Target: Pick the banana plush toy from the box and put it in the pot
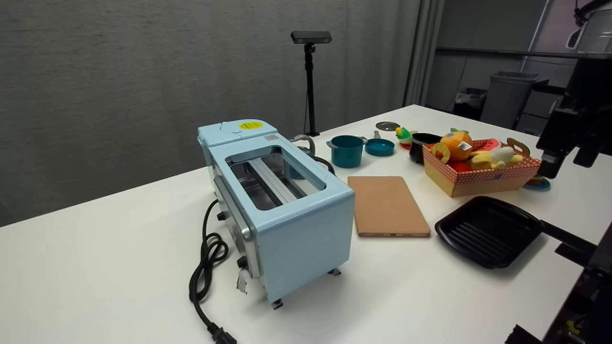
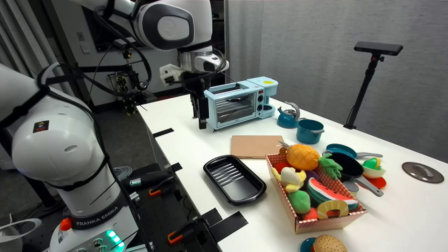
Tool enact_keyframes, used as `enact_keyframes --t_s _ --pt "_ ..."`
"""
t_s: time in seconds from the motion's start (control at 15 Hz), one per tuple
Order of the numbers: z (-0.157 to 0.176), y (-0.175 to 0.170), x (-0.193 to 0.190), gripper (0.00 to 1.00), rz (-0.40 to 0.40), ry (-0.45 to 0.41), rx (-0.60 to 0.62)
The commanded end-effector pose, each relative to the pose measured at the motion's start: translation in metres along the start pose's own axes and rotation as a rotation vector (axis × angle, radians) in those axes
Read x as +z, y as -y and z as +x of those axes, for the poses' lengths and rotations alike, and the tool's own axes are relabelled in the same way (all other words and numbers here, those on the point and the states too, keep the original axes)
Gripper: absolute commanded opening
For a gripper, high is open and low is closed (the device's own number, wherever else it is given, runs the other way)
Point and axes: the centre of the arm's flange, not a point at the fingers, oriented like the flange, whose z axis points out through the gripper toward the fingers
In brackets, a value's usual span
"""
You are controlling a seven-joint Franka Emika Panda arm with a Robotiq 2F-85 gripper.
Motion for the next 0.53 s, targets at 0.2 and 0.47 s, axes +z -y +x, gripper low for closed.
enact_keyframes --t_s 0.2,0.47 --pt "0.018 -0.025 -0.013 1.00 0.024 -0.028 0.054" --pt "0.030 -0.041 -0.018 1.00 0.033 -0.029 0.095"
